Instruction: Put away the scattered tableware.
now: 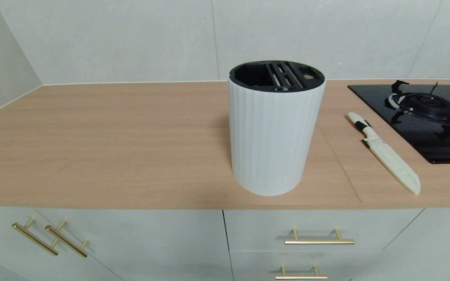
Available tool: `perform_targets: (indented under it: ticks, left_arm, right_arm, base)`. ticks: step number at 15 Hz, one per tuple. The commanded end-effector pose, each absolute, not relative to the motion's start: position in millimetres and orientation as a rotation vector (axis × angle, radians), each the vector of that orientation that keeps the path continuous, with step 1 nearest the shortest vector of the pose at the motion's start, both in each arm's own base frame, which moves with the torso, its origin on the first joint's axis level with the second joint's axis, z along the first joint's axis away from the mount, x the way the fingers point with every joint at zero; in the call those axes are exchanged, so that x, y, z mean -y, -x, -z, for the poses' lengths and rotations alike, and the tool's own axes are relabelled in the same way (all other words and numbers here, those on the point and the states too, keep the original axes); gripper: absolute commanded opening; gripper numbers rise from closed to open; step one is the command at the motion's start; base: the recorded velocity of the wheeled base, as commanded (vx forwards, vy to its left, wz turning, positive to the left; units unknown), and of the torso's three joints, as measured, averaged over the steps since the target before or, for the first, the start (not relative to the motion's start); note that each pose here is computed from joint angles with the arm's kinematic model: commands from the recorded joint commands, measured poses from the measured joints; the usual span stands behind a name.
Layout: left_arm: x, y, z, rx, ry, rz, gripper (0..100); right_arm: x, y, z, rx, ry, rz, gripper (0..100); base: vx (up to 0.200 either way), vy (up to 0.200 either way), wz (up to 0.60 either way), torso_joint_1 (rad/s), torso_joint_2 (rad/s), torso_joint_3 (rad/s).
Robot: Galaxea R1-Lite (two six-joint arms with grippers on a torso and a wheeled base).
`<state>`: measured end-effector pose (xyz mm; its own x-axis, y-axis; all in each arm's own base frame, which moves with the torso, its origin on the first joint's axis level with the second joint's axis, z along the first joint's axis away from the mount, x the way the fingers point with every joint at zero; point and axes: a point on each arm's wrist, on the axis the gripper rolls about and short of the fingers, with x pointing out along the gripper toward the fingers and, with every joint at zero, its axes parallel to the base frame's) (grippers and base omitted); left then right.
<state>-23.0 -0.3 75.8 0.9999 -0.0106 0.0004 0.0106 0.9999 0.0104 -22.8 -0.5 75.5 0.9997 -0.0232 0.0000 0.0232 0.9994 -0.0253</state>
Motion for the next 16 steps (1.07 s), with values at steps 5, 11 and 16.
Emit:
perform_targets:
  ticks: [5, 11, 16]
  left_arm:
    - [0.3, 22.9, -75.7, 0.0, -0.011, 0.011, 100]
    - [0.3, 22.9, -75.7, 0.0, -0.009, 0.011, 100]
    - [0.3, 22.9, -75.7, 0.0, -0.011, 0.011, 100]
  right_arm:
    - [0.6, 22.7, -75.5, -0.002, 0.025, 0.025, 100]
    - [0.5, 22.7, -75.5, -0.002, 0.025, 0.023, 100]
    - [0.6, 22.7, -75.5, -0.002, 0.025, 0.025, 100]
  base:
    - [0.0, 0.0, 0.0, 0.244, -0.5, -0.263]
    - [0.0, 0.0, 0.0, 0.247, -0.52, -0.277]
    - [0.0, 0.0, 0.0, 0.276, -0.56, -0.291]
